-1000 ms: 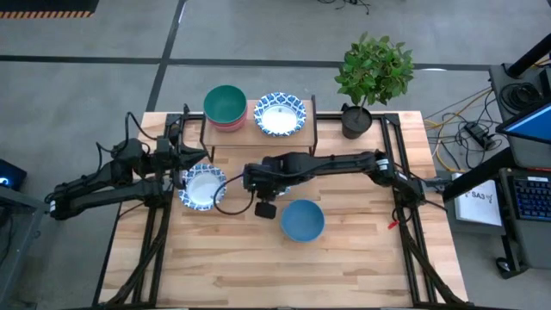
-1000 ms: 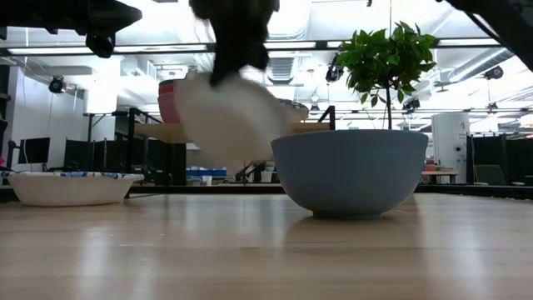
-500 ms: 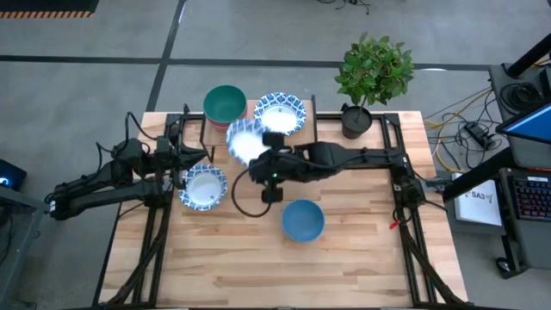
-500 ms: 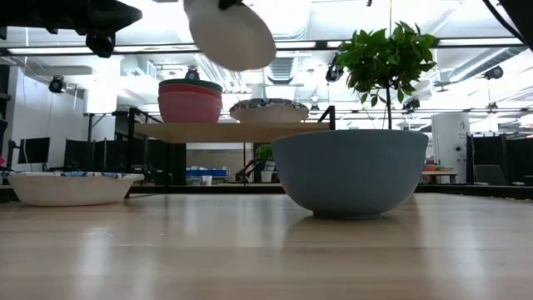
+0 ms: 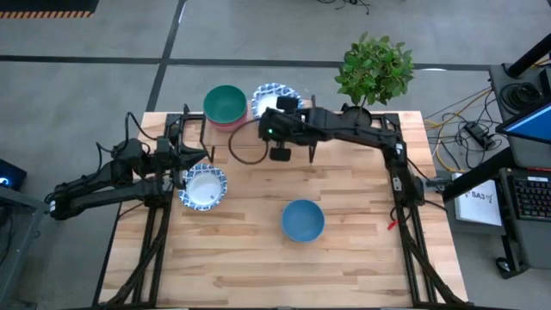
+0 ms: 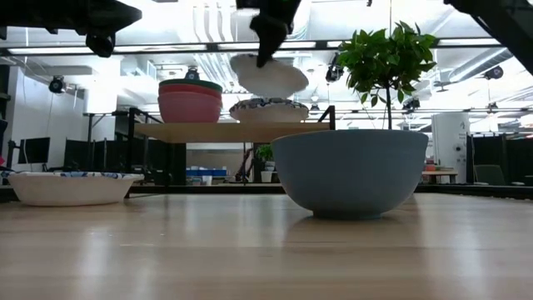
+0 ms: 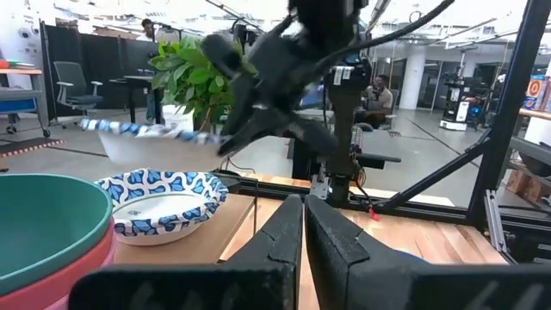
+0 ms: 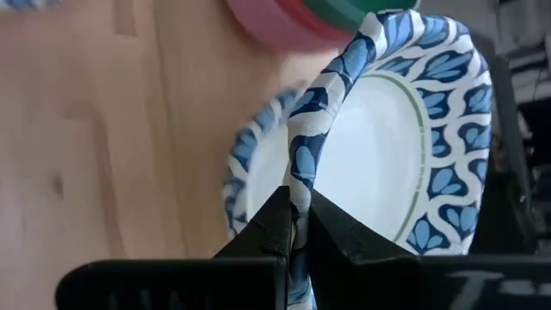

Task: Place and stack bowls onto a shelf
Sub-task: Stack the right white bowl on the white bowl on the shelf

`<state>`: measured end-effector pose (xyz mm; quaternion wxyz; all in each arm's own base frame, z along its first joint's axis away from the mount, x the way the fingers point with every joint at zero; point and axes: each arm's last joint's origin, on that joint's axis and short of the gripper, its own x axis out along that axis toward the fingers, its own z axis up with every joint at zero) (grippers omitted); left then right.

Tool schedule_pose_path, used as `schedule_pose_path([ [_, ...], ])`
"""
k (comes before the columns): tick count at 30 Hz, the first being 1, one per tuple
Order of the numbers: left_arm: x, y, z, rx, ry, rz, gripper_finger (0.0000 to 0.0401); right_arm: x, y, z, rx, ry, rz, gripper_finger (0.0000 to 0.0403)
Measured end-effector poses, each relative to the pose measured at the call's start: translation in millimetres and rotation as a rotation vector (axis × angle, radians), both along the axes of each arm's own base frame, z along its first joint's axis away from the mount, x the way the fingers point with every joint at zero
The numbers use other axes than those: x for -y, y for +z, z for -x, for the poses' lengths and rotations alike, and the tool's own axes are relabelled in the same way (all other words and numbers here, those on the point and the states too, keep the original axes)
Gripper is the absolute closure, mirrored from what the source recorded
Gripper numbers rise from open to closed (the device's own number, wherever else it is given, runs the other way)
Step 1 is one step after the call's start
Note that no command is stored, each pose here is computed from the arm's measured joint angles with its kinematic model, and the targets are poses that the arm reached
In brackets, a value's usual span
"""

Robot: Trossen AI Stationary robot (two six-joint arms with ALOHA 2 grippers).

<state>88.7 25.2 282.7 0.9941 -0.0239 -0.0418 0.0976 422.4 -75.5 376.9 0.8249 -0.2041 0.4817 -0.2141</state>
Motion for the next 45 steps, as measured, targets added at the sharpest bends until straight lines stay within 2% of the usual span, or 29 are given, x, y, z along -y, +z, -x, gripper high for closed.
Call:
schedule_pose_path([
  [6, 0, 0, 0, -0.001, 0.0, -0.004, 0.0401, 17, -4, 1, 0.013, -0.057, -0.024, 0.039],
  [15, 0, 0, 0, -0.001, 0.0, -0.004, 0.0401, 19, -7, 0, 0.006, -0.064, -0.027, 0.0385],
  [18, 0, 0, 0, -0.001, 0.0, -0.004, 0.0401, 20, -10, -2, 0.004, -0.068, -0.03, 0.0363],
  [25, 0, 0, 0, -0.001, 0.0, -0.004, 0.0401, 22, -17, -8, 0.008, -0.081, -0.028, 0.028],
  [29, 0, 0, 0, -0.001, 0.0, -0.004, 0.0401, 22, -17, -8, 0.009, -0.084, -0.03, 0.0254],
  [39, 0, 0, 0, -0.003, 0.0, -0.011, 0.0401, -3, -8, -7, 0.071, -0.091, -0.067, 0.0252],
  [45, 0, 0, 0, -0.003, 0.001, -0.012, 0.0401, -17, -4, -12, 0.129, -0.051, -0.077, 0.0254],
])
